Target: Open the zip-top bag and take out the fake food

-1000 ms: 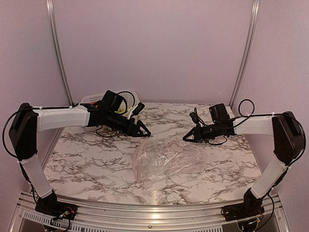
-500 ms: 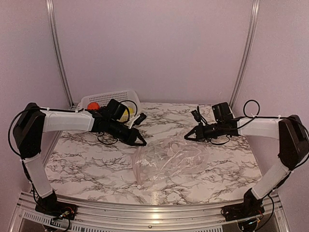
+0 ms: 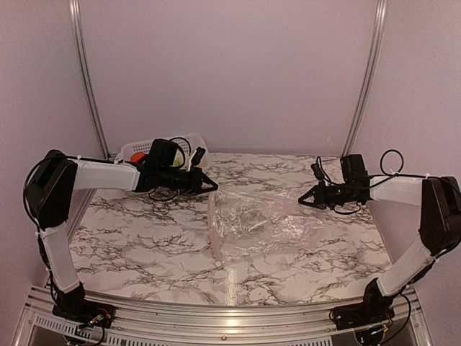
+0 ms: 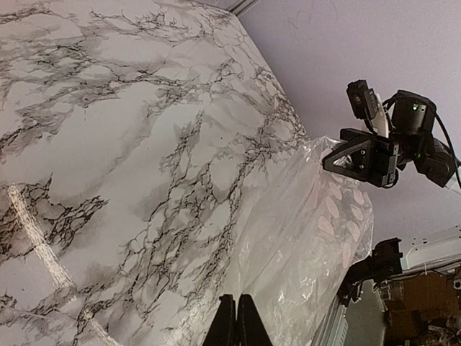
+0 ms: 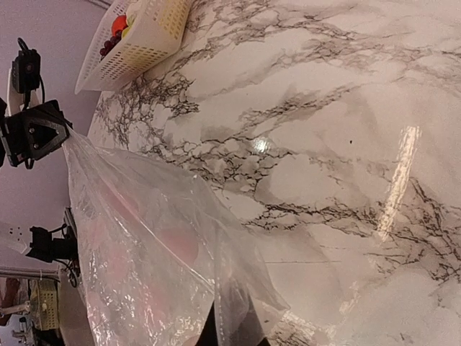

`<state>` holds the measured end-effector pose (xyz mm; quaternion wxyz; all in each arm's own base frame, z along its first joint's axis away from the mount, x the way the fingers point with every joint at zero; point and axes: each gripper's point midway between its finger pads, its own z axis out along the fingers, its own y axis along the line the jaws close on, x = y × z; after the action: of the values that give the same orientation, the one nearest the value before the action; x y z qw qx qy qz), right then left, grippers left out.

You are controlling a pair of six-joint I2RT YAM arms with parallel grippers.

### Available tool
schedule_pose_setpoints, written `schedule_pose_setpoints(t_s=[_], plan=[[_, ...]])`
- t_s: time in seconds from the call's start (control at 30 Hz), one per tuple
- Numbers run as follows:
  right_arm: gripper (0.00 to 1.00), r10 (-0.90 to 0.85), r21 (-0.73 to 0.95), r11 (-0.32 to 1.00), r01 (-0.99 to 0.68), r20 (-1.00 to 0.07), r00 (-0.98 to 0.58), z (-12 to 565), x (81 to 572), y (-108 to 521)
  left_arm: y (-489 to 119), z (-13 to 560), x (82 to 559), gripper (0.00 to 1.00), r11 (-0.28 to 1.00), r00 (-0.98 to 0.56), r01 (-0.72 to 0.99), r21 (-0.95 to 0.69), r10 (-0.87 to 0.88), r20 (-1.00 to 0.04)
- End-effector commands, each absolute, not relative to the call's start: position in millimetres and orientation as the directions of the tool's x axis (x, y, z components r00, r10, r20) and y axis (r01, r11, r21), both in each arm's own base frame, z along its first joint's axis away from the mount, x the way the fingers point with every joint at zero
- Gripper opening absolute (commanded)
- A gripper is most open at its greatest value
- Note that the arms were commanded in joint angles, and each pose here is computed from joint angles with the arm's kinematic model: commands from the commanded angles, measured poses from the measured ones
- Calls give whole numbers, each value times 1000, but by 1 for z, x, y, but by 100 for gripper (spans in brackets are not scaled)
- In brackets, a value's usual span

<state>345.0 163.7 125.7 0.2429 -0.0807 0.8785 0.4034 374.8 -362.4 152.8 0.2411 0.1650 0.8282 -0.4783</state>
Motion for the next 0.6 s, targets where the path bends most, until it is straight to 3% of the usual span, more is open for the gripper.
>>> schedule_pose_setpoints(t_s=[0.0,0.03,0.23,0.37,0.57], plan=[[0,99,555,797,-240,-511,-854,108,385,124,-350,139,432,10,585,-837,390,-711,-97,-538],[0,99,545,803,-240,-520,-848,109,392,123,-354,142,437,21,582,-834,393,-712,-101,-543],[0,56,491,826,-277,-559,-827,104,424,119,-348,187,460,61,627,-778,443,-641,-87,-623],[4,3,421,855,-304,-590,-807,104,444,111,-320,208,462,98,705,-738,428,-566,-88,-668],[41,-35,349,885,-308,-609,-793,116,474,99,-262,229,462,99,740,-731,328,-587,-195,-654]])
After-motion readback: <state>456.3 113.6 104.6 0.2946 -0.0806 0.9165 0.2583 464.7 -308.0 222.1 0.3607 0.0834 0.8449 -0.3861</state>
